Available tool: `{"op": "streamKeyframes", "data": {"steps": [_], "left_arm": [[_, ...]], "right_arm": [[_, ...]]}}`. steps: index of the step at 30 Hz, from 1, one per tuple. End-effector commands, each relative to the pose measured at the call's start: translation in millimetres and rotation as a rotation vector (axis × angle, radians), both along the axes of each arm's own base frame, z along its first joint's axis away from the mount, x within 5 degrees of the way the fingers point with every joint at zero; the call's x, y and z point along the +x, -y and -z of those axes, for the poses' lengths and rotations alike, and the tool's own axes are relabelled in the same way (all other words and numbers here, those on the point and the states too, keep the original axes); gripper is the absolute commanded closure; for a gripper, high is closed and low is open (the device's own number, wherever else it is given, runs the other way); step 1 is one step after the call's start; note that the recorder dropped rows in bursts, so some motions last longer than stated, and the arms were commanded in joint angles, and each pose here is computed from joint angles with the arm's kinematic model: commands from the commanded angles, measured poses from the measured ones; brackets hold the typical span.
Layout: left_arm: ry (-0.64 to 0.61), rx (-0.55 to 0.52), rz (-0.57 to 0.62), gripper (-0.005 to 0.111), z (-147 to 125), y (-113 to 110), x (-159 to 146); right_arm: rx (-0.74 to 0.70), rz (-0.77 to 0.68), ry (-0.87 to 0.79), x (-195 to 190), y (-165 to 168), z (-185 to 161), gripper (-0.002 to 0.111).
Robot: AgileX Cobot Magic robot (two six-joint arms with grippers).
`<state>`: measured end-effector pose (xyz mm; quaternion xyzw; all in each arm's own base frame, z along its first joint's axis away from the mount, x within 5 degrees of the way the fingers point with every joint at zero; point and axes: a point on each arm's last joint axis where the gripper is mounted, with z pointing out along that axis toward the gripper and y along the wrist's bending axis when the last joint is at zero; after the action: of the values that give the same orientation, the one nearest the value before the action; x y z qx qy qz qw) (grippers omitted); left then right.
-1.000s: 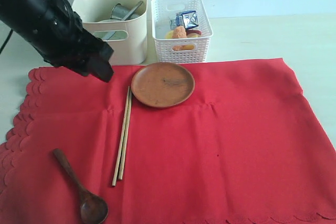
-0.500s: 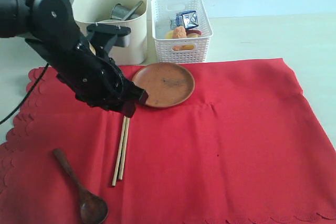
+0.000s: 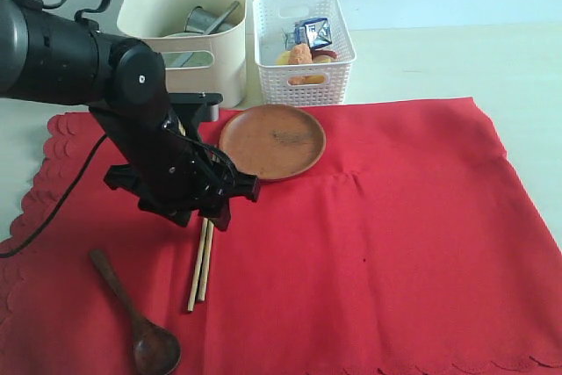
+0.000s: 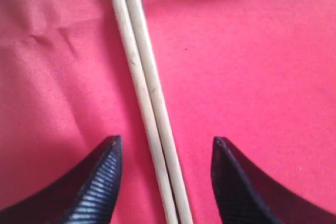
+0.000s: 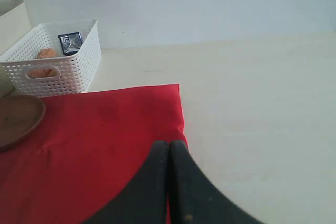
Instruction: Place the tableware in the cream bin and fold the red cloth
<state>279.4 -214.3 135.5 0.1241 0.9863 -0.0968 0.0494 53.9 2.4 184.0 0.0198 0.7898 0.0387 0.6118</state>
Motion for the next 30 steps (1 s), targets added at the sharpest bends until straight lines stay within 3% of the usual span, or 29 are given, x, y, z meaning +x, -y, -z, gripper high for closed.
{"op": "streamKeyframes", "data": {"steps": [1, 15, 22, 26, 30], "left_arm": [[-0.009, 0.004, -0.037, 0.056, 8, 2, 0], [-0.019, 0.021, -0.059, 0.057, 24, 2, 2], [-0.013, 0.026, -0.049, 0.088, 24, 2, 3], [-0.013, 0.026, -0.049, 0.096, 24, 2, 3], [-0.026, 0.04, -0.042, 0.096, 24, 1, 1]], "right_arm": [[-0.007, 0.007, 0.013, 0, 1, 0, 0.108], [-0.007, 0.007, 0.013, 0, 1, 0, 0.108], [-0.007, 0.007, 0.013, 0, 1, 0, 0.108], [-0.007, 0.007, 0.013, 0, 1, 0, 0.108], [-0.007, 0.007, 0.013, 0, 1, 0, 0.108]]}}
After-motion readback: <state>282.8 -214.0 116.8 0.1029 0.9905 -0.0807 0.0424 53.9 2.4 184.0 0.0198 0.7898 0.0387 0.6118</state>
